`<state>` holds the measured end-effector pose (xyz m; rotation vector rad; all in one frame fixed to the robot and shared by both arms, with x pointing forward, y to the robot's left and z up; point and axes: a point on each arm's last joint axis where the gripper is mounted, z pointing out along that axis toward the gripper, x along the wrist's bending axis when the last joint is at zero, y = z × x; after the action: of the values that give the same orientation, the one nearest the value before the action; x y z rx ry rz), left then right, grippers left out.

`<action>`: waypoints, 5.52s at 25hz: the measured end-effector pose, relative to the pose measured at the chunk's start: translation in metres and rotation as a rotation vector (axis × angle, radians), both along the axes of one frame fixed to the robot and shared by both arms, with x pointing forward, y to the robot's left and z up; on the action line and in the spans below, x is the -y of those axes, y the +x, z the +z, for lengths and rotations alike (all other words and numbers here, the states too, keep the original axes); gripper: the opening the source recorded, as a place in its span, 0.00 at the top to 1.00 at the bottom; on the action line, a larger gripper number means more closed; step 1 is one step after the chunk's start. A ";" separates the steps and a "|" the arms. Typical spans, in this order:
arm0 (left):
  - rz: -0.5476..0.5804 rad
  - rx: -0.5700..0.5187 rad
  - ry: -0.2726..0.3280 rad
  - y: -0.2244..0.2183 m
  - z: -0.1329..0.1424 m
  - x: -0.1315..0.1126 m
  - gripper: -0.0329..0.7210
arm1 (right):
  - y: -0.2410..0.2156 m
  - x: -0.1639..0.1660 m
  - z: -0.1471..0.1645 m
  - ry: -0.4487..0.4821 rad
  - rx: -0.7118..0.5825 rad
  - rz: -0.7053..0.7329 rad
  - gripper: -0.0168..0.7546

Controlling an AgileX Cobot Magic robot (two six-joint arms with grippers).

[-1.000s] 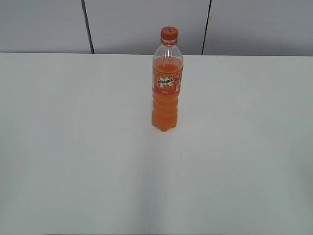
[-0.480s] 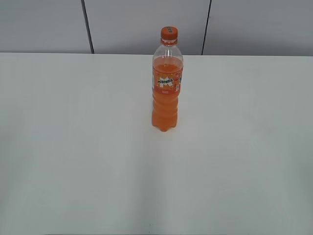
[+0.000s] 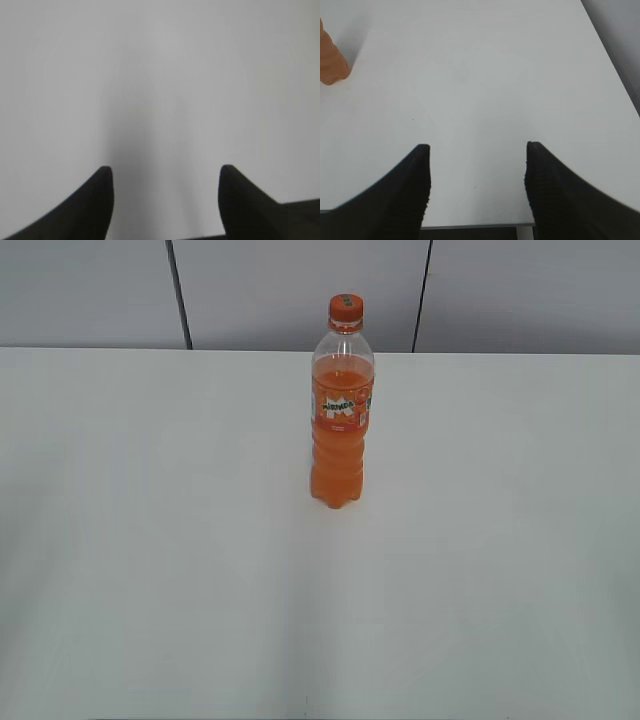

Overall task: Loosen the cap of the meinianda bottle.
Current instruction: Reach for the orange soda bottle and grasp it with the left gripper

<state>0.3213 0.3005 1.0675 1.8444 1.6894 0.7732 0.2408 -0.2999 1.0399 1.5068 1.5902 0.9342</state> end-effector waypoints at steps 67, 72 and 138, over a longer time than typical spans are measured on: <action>-0.140 0.666 -0.090 0.209 -0.062 0.030 0.53 | 0.000 0.000 0.000 0.000 0.000 0.000 0.40; -0.317 0.644 -0.148 0.214 -0.077 0.047 0.53 | 0.000 0.000 0.000 0.000 0.000 0.000 0.44; -1.069 0.241 -0.274 0.302 -0.167 0.214 0.17 | 0.000 0.000 0.000 -0.004 0.000 -0.003 0.46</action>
<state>0.6230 0.0860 0.9010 1.9744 0.4534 0.2554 0.2408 -0.3003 1.0399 1.5054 1.5888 0.9287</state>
